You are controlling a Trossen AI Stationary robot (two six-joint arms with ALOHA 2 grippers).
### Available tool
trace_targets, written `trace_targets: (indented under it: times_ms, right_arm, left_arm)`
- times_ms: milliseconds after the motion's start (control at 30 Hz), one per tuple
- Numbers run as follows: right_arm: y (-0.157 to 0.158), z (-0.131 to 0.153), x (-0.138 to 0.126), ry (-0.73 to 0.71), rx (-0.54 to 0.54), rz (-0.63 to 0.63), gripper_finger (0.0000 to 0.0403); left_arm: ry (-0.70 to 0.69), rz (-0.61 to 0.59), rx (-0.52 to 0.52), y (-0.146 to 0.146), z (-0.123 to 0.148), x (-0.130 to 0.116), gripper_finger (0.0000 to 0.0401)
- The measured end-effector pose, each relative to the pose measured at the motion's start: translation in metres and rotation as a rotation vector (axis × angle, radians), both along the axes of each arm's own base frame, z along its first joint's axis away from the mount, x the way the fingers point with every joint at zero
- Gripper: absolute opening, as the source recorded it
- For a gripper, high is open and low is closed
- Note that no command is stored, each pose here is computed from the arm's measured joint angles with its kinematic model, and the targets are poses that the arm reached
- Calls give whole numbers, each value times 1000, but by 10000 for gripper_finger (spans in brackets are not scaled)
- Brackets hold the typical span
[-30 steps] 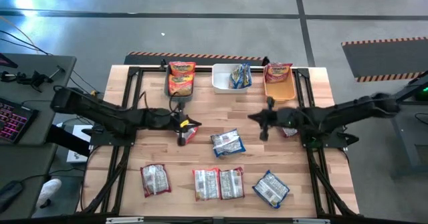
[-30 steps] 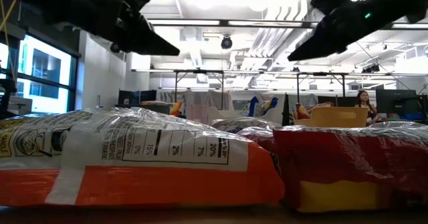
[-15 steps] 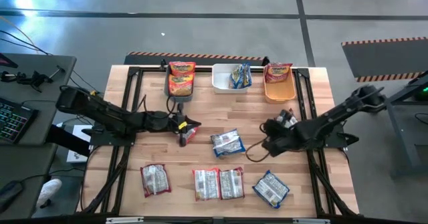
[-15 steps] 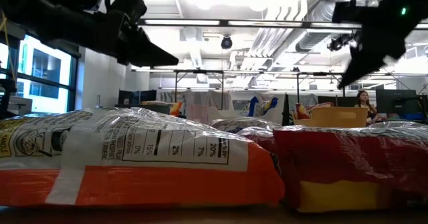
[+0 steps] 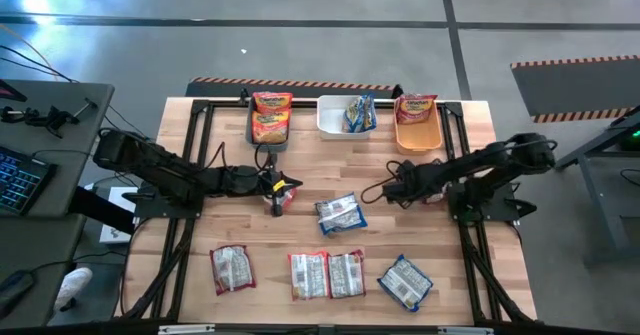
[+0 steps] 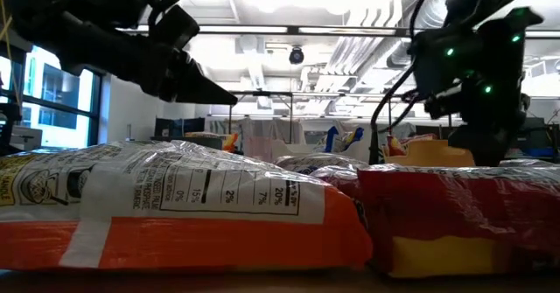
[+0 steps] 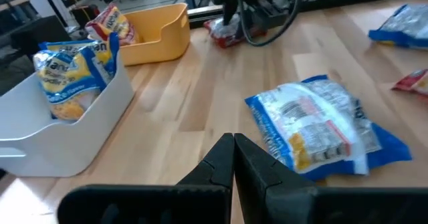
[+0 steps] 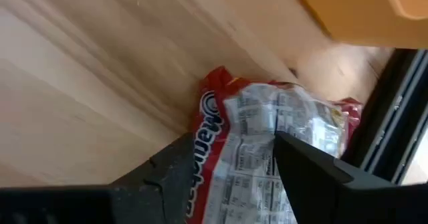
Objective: Sort Maruchan noodles
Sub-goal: Put the right red noodle pack into the yellow bin
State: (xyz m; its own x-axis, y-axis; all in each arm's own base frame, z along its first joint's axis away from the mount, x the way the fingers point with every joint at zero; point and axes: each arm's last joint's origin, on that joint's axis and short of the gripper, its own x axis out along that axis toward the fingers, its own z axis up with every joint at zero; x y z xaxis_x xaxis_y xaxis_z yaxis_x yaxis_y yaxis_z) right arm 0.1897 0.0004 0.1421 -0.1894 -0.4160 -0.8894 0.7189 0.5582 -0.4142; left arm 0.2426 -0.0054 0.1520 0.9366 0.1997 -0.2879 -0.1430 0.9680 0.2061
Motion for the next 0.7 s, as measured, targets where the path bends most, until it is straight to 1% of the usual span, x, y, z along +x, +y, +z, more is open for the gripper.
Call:
trace_targets:
  times_ms: [167,333,433,600,633,700]
  right_arm:
    - [-9,-11,3,61,38,-22,179]
    - [-12,-11,9,81,67,-9,132]
    - [-12,1,22,40,83,29,90]
    - [-12,28,47,-22,95,153,16]
    - [-13,35,53,-36,91,183,8]
    - [-13,52,63,-73,88,241,6]
  left_arm:
    - [6,16,48,7,0,0,0]
    - [5,46,90,18,3,2,0]
    - [4,85,101,28,5,2,0]
    - [-6,148,88,54,6,-1,0]
    - [-10,150,82,59,6,-2,0]
    - [-20,153,69,69,7,-4,0]
